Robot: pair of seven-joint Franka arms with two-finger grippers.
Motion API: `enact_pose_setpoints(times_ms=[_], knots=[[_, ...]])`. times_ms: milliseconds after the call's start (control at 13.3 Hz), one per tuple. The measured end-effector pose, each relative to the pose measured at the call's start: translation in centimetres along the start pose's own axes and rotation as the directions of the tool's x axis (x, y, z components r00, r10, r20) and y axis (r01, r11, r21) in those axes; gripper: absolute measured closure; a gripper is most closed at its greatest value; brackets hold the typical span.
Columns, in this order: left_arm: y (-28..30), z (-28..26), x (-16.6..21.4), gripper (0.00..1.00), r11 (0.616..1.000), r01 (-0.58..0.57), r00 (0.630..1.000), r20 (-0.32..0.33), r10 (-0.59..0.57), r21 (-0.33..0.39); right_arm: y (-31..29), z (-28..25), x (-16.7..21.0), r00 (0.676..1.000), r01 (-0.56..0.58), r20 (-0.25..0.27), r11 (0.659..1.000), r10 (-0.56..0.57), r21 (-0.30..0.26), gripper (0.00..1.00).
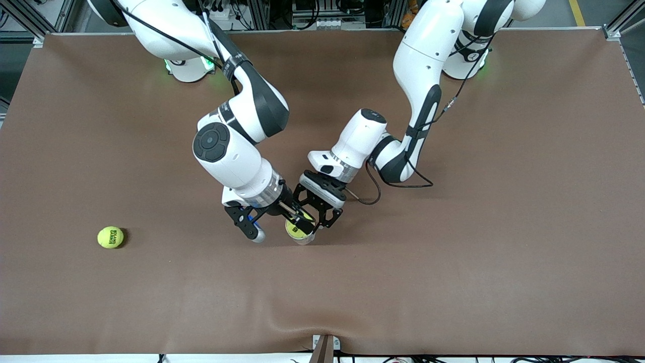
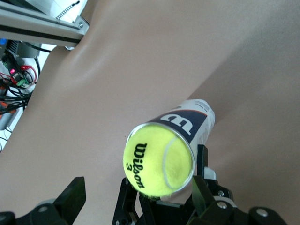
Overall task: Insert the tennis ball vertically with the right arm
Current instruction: 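Open the right gripper to drop the ball into the tube, then grasp the second yellow tennis ball with the right gripper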
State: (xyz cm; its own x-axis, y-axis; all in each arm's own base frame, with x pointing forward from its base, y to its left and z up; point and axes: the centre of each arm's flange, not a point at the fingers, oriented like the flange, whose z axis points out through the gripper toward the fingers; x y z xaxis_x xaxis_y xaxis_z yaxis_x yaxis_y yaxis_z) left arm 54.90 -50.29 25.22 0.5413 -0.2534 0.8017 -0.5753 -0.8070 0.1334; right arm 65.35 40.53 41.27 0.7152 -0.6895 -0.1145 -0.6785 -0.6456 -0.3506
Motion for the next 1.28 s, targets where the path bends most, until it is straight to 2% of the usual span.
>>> enact_pose_setpoints(times_ms=[226,376,452,602,753,828,979,1054,1205,1280], knots=[[0.0,0.0,0.0,0.25,1.000,0.000,1.000,0.000,0.000,0.000,1.2,-1.4,3.0,0.998,0.057,0.013,0.996,-0.057,-0.071,0.00],[0.0,0.0,0.0,0.24,1.000,0.000,1.000,0.000,0.000,0.000,3.0,-4.6,7.1,0.982,0.185,0.050,0.974,-0.180,-0.129,0.00],[0.0,0.0,0.0,0.24,1.000,0.000,1.000,0.000,0.000,0.000,4.3,-6.5,9.4,0.965,0.260,0.078,0.953,-0.251,-0.158,0.00],[0.0,0.0,0.0,0.24,1.000,-0.001,1.000,0.000,0.001,0.000,7.9,-9.8,14.4,0.913,0.406,0.138,0.881,-0.383,-0.243,0.00],[0.0,0.0,0.0,0.24,1.000,-0.001,1.000,0.000,0.001,0.000,11.7,-11.0,19.1,0.843,0.538,0.192,0.781,-0.502,-0.318,0.00],[0.0,0.0,0.0,0.22,1.000,-0.001,1.000,0.000,0.001,0.000,13.7,-10.9,21.3,0.807,0.590,0.224,0.734,-0.547,-0.336,0.00],[0.0,0.1,0.0,0.22,1.000,-0.001,1.000,0.000,0.001,0.000,18.0,-10.3,25.8,0.734,0.679,0.287,0.659,-0.616,-0.324,0.00],[0.0,0.1,-0.1,0.21,1.000,-0.001,1.000,0.000,0.001,0.000,20.4,-10.0,28.1,0.709,0.705,0.303,0.638,-0.637,-0.309,0.00],[0.0,0.1,0.0,0.22,1.000,-0.001,1.000,0.000,0.001,0.000,24.0,-8.8,31.1,0.669,0.744,0.310,0.604,-0.676,-0.286,0.00],[0.0,0.1,0.0,0.22,1.000,-0.001,1.000,0.000,0.001,0.000,25.4,-7.5,32.0,0.640,0.768,0.300,0.577,-0.707,-0.279,0.00]])
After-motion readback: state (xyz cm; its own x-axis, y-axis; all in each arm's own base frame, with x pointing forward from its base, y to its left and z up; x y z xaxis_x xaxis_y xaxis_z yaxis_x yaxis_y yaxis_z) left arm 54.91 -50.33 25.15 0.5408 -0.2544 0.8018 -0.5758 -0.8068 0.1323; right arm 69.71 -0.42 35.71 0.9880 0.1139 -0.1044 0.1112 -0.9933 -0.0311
